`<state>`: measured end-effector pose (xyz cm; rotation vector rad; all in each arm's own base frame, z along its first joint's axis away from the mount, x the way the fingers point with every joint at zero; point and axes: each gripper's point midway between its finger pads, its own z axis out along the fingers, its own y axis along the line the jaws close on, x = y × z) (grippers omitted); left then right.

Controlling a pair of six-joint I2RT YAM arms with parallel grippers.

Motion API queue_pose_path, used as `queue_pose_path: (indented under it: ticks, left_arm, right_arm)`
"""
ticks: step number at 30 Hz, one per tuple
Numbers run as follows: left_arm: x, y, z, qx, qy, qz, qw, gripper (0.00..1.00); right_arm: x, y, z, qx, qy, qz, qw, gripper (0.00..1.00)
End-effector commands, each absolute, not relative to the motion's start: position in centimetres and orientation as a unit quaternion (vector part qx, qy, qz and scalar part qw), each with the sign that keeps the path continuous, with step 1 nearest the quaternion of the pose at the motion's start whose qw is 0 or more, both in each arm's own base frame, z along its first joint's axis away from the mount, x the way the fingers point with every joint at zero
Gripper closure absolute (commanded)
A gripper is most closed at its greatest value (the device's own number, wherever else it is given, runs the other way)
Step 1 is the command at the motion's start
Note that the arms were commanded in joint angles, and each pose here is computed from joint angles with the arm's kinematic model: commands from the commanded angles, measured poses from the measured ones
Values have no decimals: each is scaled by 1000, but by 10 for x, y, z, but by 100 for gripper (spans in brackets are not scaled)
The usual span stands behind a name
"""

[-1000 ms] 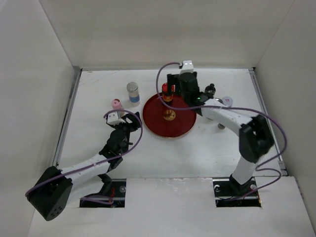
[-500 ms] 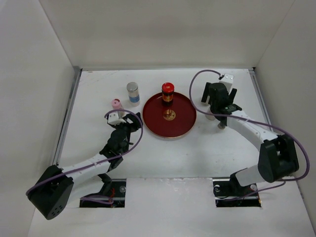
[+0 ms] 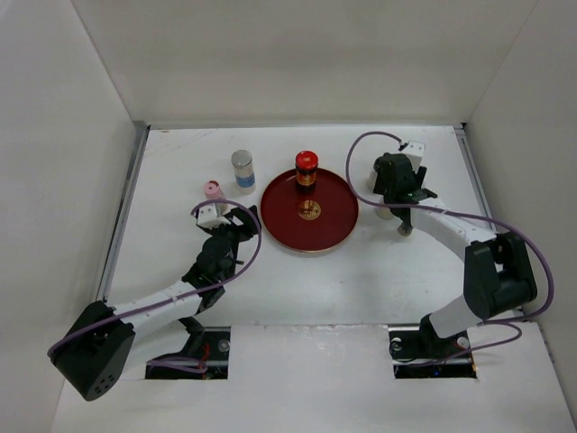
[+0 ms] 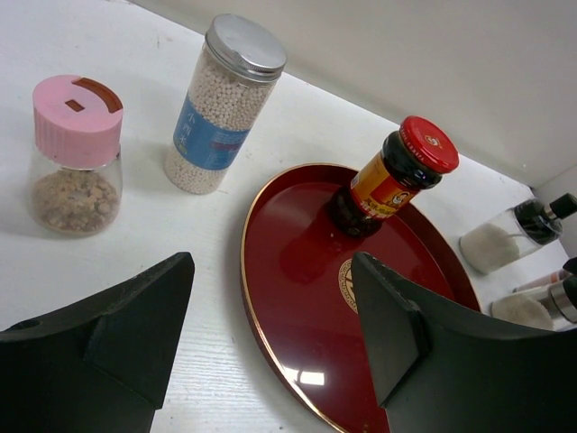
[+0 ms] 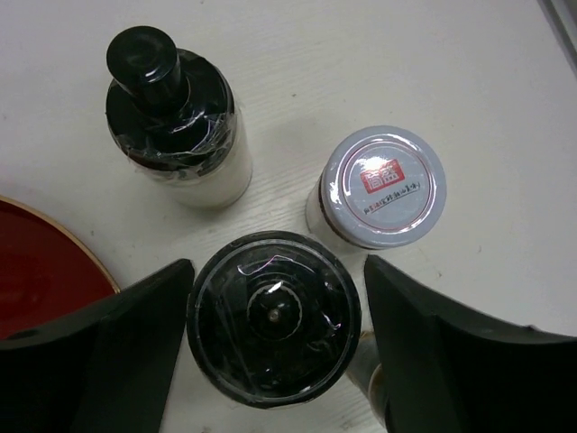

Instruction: Organize the condiment bottles

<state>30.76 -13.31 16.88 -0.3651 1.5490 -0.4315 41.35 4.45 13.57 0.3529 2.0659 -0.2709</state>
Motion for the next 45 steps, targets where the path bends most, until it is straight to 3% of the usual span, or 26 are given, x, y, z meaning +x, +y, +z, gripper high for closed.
queue_pose_path:
  ticks: [1, 3, 6, 12, 20, 29, 42, 45]
  left_arm:
    - [309, -138, 181, -170, 672, -215, 687, 31]
    - [309, -138, 181, -170, 673, -215, 687, 31]
    - [309, -137, 181, -170, 673, -214, 687, 31]
    - [310, -137, 179, -171, 675, -212, 686, 31]
    - [311, -136, 177, -172, 675, -210, 686, 31]
    - [312, -134, 176, -174, 676, -207, 686, 31]
    - [314, -133, 172, -175, 679, -202, 684, 31]
    - [314, -133, 172, -175, 679, -202, 684, 31]
  right_arm:
    - [422, 47, 150, 158, 836, -95, 517, 29]
    - [423, 46, 163, 163, 823, -90, 537, 42]
    - [420, 55, 193, 158, 803, -78, 569, 51]
    - [420, 110, 241, 113, 785, -19, 609, 52]
    - [456, 202, 249, 54, 778, 59, 624, 52]
    - [499, 238, 214, 23, 794, 53, 605, 51]
    - [492, 225, 195, 19, 804, 23, 595, 41]
    - [493, 226, 191, 13, 806, 21, 591, 27]
